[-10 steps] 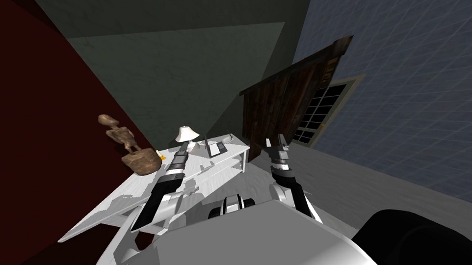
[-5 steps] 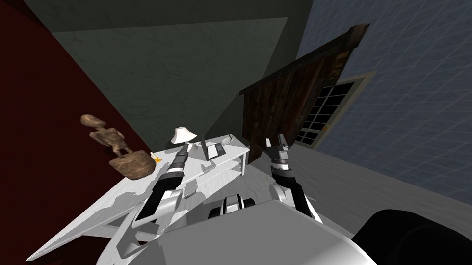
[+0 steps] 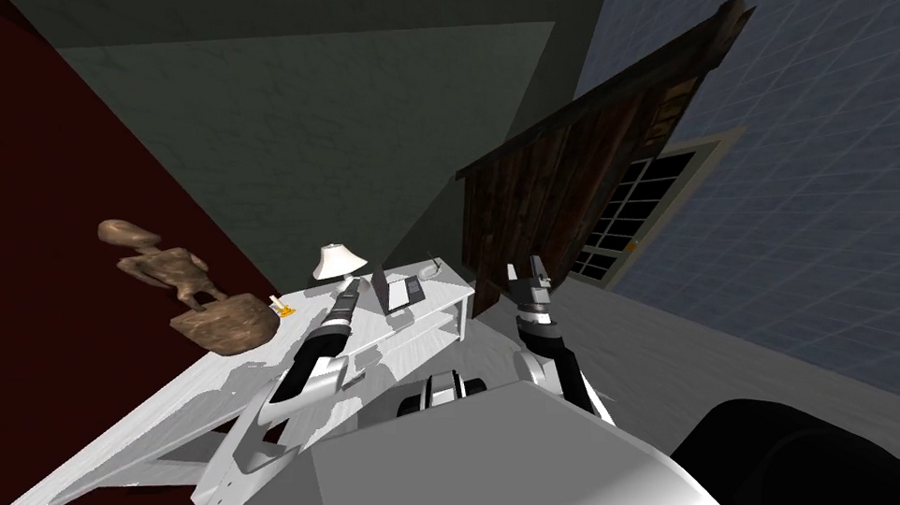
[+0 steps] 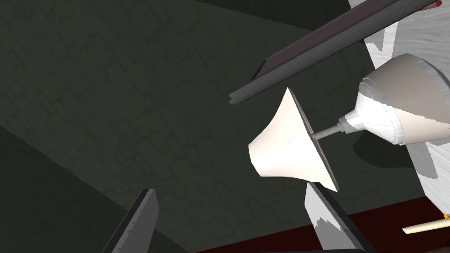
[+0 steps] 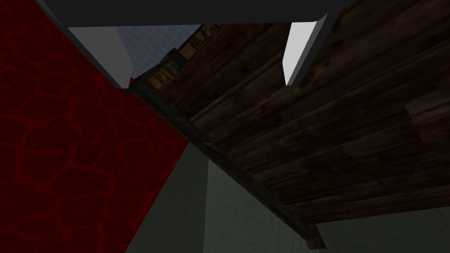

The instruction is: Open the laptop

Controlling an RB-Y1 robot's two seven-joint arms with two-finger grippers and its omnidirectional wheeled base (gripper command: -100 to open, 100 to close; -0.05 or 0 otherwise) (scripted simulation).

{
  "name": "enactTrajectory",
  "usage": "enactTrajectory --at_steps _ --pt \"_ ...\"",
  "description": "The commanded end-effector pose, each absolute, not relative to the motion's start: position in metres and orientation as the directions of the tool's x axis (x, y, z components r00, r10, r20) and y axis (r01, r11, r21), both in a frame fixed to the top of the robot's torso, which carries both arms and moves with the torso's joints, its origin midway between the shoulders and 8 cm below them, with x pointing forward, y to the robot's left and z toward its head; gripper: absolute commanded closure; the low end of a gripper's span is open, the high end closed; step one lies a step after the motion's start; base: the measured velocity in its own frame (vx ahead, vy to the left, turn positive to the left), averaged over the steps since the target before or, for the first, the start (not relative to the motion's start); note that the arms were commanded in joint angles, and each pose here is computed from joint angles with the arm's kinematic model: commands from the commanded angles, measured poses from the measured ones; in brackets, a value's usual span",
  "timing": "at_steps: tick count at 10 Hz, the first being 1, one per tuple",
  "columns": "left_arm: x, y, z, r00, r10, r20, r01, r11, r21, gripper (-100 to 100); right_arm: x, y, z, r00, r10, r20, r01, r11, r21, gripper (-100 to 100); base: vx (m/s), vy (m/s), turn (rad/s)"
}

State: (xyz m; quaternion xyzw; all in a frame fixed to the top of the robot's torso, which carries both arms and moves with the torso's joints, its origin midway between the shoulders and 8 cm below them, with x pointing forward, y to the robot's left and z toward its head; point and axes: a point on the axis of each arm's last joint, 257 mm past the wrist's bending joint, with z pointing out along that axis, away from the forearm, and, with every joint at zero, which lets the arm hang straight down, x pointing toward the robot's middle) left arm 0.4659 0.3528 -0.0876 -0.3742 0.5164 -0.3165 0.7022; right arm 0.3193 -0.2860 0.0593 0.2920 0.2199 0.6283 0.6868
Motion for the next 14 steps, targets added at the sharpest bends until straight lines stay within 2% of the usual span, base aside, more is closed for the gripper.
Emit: enactTrajectory --at_steps 1,7,10,11,14 --pt "0.47 0.361 -0.101 0.263 -0.826 -0.499 -0.002 0.517 -0.856 -100 0.319 -0.286 0.059 0.114 0.991 0.065 -0.735 0.04 0.677 0 0.05 -0.052 0.014" --pt "0.478 0.386 -0.141 0.252 -0.816 -0.521 -0.163 0.495 -0.854 -100 0.319 -0.286 0.059 0.114 0.991 0.065 -0.735 0.04 0.677 0 0.083 -0.08 0.03" --pt "0.477 0.385 -0.133 0.256 -0.814 -0.521 -0.149 0.499 -0.854 -100 0.319 -0.286 0.059 0.114 0.991 0.065 -0.734 0.04 0.677 0 0.07 -0.007 -0.012" --pt "0.477 0.385 -0.132 0.256 -0.814 -0.521 -0.15 0.499 -0.853 100 0.319 -0.286 0.059 0.114 0.991 0.065 -0.735 0.04 0.677 0 0.008 0.002 0.01" --pt "0.469 0.4 -0.138 0.231 -0.697 -0.678 -0.213 0.644 -0.735 100 0.319 -0.286 0.059 0.114 0.991 0.065 -0.735 0.04 0.677 0 0.033 -0.1 -0.034"
